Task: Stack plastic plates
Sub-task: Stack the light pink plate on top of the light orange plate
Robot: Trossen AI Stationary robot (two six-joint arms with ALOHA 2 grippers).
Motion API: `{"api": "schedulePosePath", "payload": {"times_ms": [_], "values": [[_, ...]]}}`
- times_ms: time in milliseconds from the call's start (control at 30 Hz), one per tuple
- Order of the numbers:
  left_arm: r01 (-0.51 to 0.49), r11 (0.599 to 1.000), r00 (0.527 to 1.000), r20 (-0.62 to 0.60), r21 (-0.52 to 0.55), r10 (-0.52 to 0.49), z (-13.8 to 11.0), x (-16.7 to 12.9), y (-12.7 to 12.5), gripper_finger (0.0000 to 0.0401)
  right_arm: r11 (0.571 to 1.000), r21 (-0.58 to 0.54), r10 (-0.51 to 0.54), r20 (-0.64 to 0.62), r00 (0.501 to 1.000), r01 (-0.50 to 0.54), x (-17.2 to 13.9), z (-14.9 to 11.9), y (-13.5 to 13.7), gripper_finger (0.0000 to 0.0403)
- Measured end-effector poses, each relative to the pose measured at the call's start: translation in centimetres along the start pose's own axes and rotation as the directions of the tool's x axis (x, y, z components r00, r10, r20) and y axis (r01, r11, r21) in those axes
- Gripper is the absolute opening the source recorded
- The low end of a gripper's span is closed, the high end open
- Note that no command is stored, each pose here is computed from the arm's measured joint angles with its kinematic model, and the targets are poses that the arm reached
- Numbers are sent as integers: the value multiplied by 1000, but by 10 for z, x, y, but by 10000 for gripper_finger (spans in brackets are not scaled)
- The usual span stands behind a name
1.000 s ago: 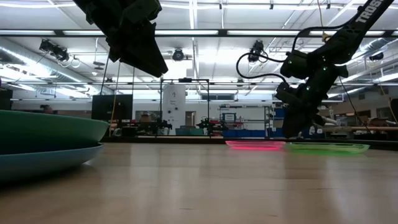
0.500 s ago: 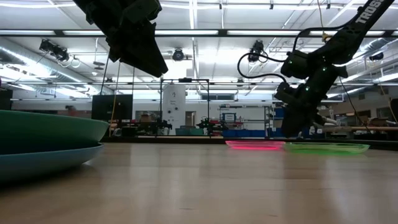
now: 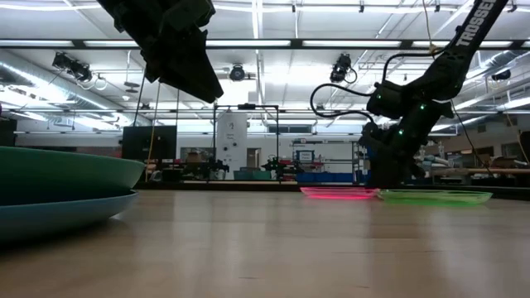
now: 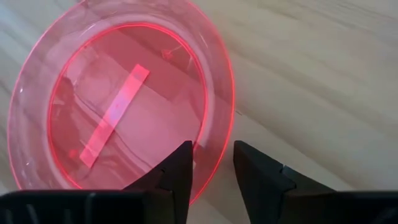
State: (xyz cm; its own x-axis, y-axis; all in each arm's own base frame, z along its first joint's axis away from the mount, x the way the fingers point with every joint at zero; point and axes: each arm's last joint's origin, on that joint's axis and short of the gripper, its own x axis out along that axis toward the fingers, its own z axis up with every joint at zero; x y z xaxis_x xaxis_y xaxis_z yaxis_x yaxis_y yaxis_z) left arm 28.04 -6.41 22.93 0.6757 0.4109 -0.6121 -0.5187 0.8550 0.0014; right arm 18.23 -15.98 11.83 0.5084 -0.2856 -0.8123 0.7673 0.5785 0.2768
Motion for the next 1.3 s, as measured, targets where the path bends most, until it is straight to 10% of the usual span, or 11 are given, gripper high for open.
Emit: {"api": "schedulePosePath", "payload": {"times_ms": [400, 1300], "values": [[2, 1000, 1000, 0, 0, -2, 0, 0, 0, 167, 999, -19, 42, 14, 999, -41, -5, 2, 2, 10], [-145, 959, 975, 131, -245, 181, 26, 62, 30, 235, 930, -365, 208, 406, 890, -51, -64, 6, 103, 8]]}}
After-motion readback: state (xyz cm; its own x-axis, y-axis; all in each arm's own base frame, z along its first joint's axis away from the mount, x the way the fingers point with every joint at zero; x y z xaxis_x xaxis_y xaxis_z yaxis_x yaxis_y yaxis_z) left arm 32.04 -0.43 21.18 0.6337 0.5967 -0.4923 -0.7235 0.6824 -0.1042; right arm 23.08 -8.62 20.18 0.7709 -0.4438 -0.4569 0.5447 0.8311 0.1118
